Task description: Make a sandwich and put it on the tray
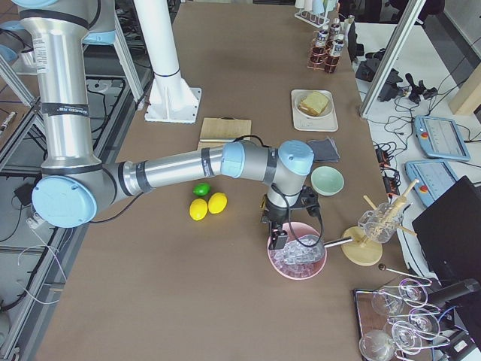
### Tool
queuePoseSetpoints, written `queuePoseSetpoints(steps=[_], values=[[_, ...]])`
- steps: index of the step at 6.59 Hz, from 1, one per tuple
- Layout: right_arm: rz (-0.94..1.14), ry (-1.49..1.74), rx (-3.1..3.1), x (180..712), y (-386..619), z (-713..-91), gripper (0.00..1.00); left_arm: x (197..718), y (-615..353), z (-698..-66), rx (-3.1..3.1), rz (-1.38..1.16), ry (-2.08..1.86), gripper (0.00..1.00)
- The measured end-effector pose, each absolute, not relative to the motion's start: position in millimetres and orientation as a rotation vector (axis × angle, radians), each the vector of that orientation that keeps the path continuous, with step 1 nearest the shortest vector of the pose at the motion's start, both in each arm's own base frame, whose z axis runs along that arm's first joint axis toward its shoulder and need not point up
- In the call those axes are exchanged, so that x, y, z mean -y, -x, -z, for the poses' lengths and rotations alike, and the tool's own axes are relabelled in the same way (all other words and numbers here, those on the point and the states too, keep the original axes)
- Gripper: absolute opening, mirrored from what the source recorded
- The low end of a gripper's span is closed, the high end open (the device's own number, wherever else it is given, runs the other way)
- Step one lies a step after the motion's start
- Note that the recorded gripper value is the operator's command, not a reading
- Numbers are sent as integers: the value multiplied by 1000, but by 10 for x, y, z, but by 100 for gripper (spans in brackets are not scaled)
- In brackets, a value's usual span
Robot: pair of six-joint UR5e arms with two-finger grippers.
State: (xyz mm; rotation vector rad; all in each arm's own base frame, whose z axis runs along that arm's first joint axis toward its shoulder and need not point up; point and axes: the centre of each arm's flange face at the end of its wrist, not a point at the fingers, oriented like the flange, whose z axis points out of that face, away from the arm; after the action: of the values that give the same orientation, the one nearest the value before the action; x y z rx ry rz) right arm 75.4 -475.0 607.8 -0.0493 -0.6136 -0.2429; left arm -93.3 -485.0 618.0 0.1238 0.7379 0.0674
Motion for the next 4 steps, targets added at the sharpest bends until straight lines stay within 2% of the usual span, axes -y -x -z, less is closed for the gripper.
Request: queuePoseSetpoints(steps=[2, 4], values=[[176, 17, 664, 4497, -995, -6647, 100, 4551, 1037, -6593, -768, -78, -82, 98], [93, -11, 736, 4491, -1064, -6848, 100, 4396, 1047, -6700, -825, -62, -75, 98]])
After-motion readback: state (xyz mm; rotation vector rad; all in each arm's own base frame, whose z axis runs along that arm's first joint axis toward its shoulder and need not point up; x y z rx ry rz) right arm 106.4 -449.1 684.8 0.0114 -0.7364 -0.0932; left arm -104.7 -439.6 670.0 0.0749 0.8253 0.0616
